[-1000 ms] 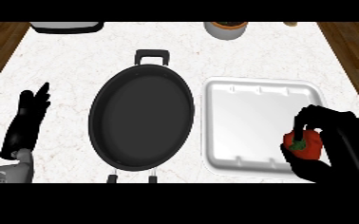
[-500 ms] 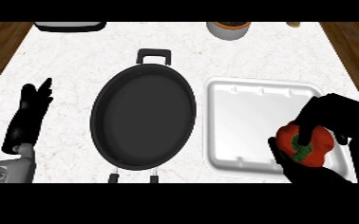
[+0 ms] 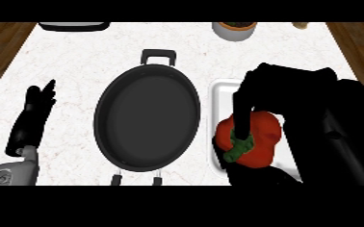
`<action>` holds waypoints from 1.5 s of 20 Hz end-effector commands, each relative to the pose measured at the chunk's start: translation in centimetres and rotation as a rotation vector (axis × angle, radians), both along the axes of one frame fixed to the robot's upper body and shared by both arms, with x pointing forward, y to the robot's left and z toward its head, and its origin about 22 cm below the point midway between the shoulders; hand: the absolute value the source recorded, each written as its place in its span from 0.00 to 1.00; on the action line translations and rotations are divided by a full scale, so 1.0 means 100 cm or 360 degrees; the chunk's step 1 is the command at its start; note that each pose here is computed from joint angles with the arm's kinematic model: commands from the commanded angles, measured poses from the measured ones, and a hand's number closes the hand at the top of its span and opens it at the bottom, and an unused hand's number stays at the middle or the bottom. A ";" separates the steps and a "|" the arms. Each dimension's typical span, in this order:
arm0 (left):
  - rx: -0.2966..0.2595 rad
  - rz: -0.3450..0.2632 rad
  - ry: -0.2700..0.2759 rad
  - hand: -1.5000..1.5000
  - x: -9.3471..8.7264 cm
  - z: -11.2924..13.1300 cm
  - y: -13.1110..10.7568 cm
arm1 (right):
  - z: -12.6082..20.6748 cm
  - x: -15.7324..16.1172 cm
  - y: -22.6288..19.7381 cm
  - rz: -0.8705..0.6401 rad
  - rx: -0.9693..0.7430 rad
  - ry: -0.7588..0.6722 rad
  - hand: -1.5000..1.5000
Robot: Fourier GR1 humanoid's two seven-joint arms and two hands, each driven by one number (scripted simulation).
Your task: Pick the bell pepper from the tray and place it in the pot
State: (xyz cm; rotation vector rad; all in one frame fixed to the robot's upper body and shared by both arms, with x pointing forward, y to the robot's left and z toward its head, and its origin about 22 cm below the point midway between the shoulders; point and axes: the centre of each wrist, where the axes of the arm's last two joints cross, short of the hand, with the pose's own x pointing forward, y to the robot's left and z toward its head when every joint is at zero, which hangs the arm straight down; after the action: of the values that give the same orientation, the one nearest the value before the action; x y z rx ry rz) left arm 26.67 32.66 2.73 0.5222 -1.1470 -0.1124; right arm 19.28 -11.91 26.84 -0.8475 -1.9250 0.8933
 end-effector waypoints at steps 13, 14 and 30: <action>-0.0003 -0.0051 -0.0011 0.50 0.008 0.001 -0.007 | -0.034 0.082 0.113 0.0112 -0.0177 0.0470 1.00; -0.0021 -0.0027 -0.0032 0.50 0.011 0.005 -0.001 | -0.057 0.081 0.113 0.0077 -0.0095 0.0559 1.00; 0.0004 -0.0036 -0.0047 0.50 0.009 0.015 0.010 | -0.095 0.105 0.115 0.0109 0.0926 0.0569 0.00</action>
State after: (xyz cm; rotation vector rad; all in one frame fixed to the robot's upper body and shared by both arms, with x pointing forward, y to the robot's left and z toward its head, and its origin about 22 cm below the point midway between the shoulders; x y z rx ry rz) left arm 27.31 32.62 3.46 0.5085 -1.1712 -0.1225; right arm 29.11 0.30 18.07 -0.3035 -1.7053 0.6343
